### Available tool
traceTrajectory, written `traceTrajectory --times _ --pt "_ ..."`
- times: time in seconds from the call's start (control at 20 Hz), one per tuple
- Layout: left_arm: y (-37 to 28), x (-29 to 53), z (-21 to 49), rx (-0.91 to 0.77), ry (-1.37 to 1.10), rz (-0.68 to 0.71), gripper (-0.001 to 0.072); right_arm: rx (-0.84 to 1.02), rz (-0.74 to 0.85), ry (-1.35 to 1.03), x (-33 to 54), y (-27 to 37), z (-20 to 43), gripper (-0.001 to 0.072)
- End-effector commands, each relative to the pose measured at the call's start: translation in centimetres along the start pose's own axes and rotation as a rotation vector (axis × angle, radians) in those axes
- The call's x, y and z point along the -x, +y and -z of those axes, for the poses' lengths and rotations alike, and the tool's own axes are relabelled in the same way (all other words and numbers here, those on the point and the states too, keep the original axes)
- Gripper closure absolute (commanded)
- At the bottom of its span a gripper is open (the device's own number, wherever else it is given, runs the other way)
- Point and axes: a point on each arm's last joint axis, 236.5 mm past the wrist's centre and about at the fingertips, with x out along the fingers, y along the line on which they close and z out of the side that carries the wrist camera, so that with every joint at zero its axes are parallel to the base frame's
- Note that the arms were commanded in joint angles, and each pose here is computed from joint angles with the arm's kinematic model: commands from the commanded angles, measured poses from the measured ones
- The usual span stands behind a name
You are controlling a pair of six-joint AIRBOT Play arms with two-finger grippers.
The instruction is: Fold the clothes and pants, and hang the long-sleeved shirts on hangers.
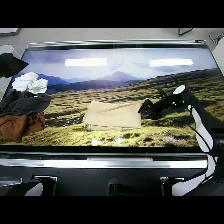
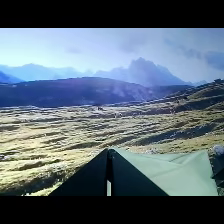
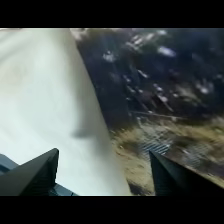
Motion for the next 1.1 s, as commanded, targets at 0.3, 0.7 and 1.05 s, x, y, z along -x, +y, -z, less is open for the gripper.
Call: traceTrajectory --times 0.3,0.7,1.05 --pt "-0.1 -0.1 0.0 0.008 0.0 0.007 0.0682 0.148 -0.142 -0.021 1.4 6.2 -0.5 0.0678" --pt "0.0 -0.1 -1.1 0.009 -0.05 0.005 0.0681 0.235 -0.225 -0.588 28.9 14.3 -6.7 0.0678" --pt "-1.2 0.0 -1.2 0.03 -0.051 0.053 0.0682 -0.213 -0.176 -0.841 40.0 -8.6 -9.8 0.0677"
